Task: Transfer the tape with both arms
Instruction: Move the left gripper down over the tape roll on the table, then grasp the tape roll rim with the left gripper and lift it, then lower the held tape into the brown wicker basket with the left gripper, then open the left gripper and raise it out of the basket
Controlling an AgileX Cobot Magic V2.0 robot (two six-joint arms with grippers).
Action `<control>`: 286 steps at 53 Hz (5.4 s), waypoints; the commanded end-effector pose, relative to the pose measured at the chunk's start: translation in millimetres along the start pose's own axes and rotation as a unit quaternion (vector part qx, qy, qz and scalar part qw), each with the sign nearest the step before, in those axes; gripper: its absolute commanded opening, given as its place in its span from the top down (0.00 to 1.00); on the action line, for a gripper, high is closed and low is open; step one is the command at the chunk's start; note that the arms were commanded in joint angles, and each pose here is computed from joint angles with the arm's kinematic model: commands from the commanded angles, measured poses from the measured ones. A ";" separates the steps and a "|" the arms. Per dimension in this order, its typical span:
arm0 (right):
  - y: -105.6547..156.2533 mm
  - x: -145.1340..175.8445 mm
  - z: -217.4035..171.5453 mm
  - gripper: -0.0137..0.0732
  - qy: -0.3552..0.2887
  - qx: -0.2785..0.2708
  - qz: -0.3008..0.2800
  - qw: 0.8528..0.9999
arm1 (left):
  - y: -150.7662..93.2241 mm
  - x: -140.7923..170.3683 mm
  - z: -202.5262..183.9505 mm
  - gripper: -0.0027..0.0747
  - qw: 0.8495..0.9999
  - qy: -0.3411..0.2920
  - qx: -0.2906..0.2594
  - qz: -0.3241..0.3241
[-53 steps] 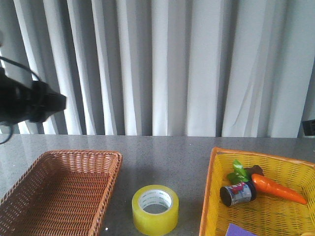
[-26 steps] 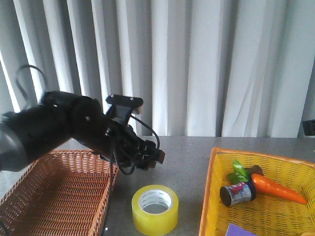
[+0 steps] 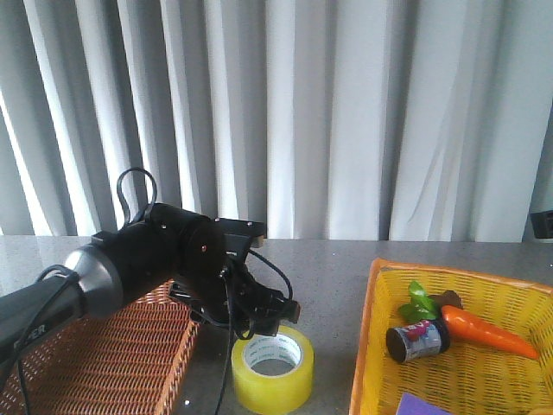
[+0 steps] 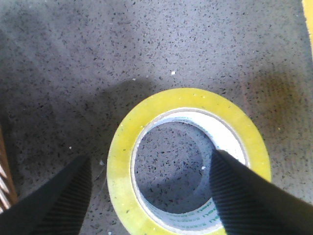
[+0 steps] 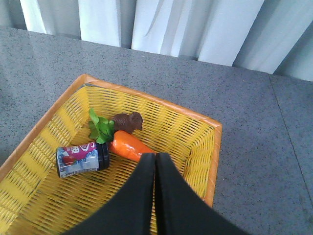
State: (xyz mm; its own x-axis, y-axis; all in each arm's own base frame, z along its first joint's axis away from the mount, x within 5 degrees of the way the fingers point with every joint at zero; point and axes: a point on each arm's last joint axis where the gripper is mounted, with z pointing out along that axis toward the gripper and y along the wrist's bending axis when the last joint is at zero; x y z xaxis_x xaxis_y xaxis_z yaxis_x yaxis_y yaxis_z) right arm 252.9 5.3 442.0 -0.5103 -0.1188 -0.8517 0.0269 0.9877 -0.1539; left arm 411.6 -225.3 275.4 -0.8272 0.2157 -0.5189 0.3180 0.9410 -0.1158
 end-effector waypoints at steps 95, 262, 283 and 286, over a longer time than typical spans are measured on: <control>-4.1 -12.6 -13.7 0.85 -0.053 0.008 -0.004 0.999 | -12.1 -33.8 -88.7 0.97 0.982 -0.177 0.044 -0.037; -4.1 -12.6 -13.7 0.85 -0.053 0.008 -0.004 0.999 | 184.7 -11.2 -77.3 0.33 0.982 -0.040 -0.142 -0.118; -4.1 -12.6 -13.7 0.85 -0.053 0.008 -0.004 0.999 | 134.6 -37.6 -262.0 0.45 0.941 -0.311 -0.066 -0.113; -4.1 -12.6 -13.7 0.85 -0.053 0.008 -0.004 0.999 | 128.3 -31.6 -286.3 0.53 0.932 -0.339 -0.065 -0.108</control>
State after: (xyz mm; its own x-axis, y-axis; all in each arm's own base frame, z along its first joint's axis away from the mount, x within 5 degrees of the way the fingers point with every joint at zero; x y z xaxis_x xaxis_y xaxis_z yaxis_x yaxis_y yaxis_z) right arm 252.9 5.3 442.0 -0.5103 -0.1166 -0.8521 0.0280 0.9880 -0.1520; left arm 386.7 -39.4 461.8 -0.5597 -0.1222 -0.8197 0.0370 0.9844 -0.1719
